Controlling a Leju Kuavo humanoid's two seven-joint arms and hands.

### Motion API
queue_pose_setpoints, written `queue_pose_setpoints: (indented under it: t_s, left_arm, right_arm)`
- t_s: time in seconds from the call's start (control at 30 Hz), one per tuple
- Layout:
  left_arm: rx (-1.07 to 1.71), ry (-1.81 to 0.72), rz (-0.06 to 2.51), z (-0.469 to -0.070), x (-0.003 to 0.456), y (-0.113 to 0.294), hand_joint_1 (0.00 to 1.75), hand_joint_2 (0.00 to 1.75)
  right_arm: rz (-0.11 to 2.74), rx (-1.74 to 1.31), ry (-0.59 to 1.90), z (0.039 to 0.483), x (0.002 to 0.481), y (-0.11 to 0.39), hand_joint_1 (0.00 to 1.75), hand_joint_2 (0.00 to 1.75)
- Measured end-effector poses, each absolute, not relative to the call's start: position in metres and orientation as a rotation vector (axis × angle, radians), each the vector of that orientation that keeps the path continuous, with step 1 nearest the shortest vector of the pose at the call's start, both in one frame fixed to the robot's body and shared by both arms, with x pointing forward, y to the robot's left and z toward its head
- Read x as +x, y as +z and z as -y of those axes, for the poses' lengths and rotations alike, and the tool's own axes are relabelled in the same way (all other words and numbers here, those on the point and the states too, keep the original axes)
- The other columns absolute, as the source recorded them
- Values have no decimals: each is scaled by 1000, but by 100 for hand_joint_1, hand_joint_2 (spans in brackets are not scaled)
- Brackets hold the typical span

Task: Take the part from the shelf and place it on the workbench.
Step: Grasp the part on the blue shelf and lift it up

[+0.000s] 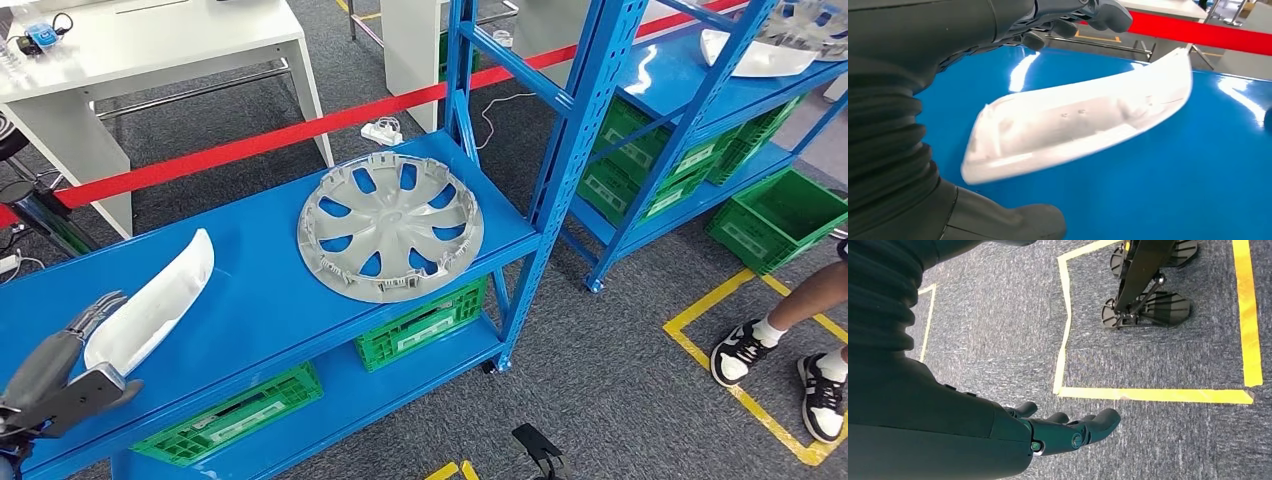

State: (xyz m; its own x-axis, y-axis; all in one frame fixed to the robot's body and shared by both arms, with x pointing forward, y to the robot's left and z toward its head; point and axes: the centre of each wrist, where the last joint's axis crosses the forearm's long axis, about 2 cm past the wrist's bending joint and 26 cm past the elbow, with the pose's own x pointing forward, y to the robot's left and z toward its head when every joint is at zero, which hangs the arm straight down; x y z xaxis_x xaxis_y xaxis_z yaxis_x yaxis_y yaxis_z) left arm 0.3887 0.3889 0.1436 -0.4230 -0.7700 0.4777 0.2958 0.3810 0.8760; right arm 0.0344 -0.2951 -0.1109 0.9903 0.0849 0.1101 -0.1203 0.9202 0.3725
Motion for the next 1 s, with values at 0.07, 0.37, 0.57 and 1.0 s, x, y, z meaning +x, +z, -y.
queue_pose_setpoints:
  t_s: [0.07,0.37,0.57,1.0]
  left_arm:
    - [433,-1258,1600,-385,388,143,0,175]
    - [426,-1227,1628,-376,389,144,0,175]
    - [422,-1224,1633,-374,390,144,0,175]
    - [520,-1270,1652,-365,393,145,0,175]
  right_arm:
    - [92,388,105,295,34,-111,0,175]
    - [92,388,104,295,34,-111,0,175]
    - [92,388,103,295,34,-111,0,175]
    - [93,388,98,295,34,-111,0,175]
